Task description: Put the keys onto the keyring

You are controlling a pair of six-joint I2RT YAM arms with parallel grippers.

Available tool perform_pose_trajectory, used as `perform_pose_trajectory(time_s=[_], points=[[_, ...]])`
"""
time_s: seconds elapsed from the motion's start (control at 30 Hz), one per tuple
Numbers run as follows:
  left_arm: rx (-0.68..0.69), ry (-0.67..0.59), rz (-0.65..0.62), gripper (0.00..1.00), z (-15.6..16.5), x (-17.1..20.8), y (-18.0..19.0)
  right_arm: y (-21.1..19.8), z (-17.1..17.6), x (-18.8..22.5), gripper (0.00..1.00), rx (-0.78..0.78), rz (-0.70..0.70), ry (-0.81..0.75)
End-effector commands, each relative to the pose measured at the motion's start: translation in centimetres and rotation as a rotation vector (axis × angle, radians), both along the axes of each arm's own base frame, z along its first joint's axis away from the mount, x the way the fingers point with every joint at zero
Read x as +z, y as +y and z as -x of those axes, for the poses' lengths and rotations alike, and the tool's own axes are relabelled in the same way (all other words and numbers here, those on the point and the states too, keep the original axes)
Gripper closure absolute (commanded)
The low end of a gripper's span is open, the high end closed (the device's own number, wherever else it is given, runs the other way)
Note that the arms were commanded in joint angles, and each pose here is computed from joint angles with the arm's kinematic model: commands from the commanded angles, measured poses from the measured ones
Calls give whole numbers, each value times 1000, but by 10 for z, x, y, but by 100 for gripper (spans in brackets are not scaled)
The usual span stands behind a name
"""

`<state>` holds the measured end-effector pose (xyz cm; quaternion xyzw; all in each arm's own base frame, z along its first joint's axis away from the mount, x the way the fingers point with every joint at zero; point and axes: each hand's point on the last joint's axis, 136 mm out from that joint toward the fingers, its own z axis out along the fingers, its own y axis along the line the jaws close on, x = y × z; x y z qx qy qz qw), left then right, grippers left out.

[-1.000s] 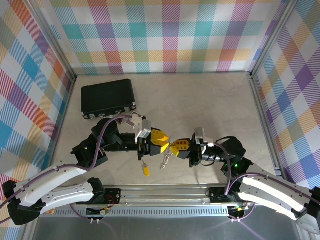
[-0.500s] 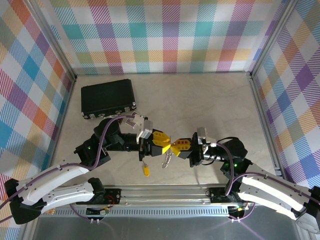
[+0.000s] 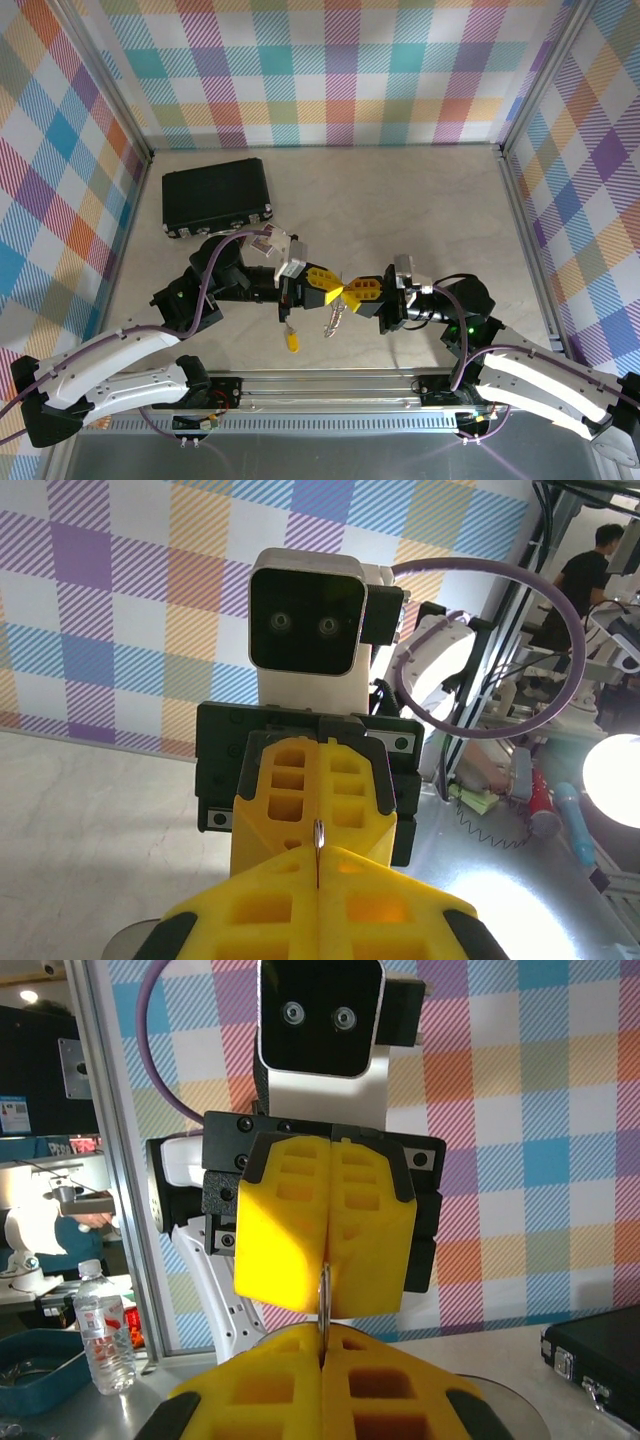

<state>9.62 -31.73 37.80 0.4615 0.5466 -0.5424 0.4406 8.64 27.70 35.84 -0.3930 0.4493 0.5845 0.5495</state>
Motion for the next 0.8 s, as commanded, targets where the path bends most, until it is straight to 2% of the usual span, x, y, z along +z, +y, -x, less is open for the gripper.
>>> perform_pose_trajectory(time_s=[0.0, 0.07, 0.1, 0.17, 0.37, 0.5, 0.63, 0.77], points=[[-17, -41, -8, 100, 6, 7, 3, -2, -4, 9, 87, -34, 16, 7], [-6, -65, -31, 100, 5, 8, 5, -3, -4, 5, 67, -42, 54, 14], [0, -71, -54, 100, 4, 6, 6, -5, -4, 3, 61, -53, 75, 16], [11, -95, -103, 100, 1, 2, 7, -9, -5, -2, 56, -85, 115, 15], [17, -125, -274, 100, -5, -17, 9, -26, -5, -9, 62, -159, 235, -5], [-5, -127, -356, 100, -4, -26, 10, -28, -2, -13, 66, -155, 310, -25], [-16, -121, -390, 100, -4, -32, 10, -24, -3, -19, 67, -142, 362, -25], [-26, -111, -406, 100, -4, -38, 8, -18, -8, -26, 63, -145, 387, -8]])
